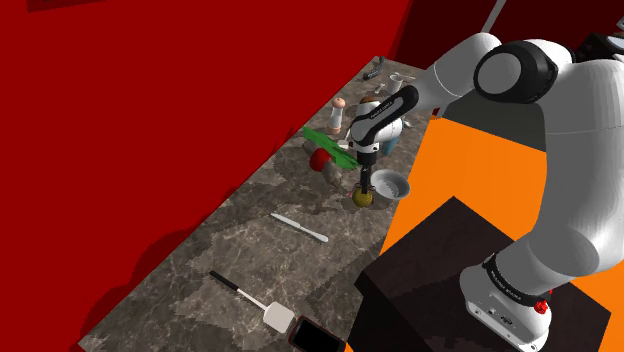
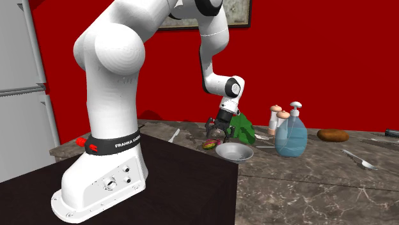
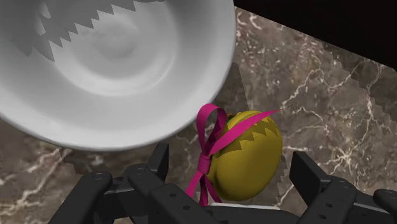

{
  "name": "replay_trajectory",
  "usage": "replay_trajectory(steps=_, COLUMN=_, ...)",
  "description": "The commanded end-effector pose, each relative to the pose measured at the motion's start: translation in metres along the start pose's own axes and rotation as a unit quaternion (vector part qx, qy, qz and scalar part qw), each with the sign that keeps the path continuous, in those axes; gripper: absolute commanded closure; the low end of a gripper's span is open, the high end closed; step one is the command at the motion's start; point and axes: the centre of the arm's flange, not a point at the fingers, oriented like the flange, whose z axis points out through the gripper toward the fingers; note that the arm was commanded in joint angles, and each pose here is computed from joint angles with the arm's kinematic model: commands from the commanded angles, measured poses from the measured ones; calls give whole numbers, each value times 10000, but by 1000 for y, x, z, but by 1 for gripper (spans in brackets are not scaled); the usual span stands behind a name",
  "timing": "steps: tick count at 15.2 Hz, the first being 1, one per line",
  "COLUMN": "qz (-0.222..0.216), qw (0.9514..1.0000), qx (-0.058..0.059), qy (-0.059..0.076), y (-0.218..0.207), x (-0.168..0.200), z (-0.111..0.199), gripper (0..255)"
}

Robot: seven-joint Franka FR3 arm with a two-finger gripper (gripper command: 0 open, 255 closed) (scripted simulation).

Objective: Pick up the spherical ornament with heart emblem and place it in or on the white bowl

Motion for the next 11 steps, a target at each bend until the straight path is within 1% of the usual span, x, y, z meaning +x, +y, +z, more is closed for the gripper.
replay_trajectory(steps=1, qz=0, qw=10000, qx=0, qy=0, y=0, x=0, z=0, gripper=0)
replay_trajectory(steps=2, qz=0, qw=10000, qx=0, qy=0, y=0, x=0, z=0, gripper=0)
replay_trajectory(steps=3, qz=0, qw=10000, qx=0, qy=0, y=0, x=0, z=0, gripper=255)
replay_trajectory(steps=11, qz=0, qw=10000, qx=0, qy=0, y=0, x=0, z=0, gripper=255)
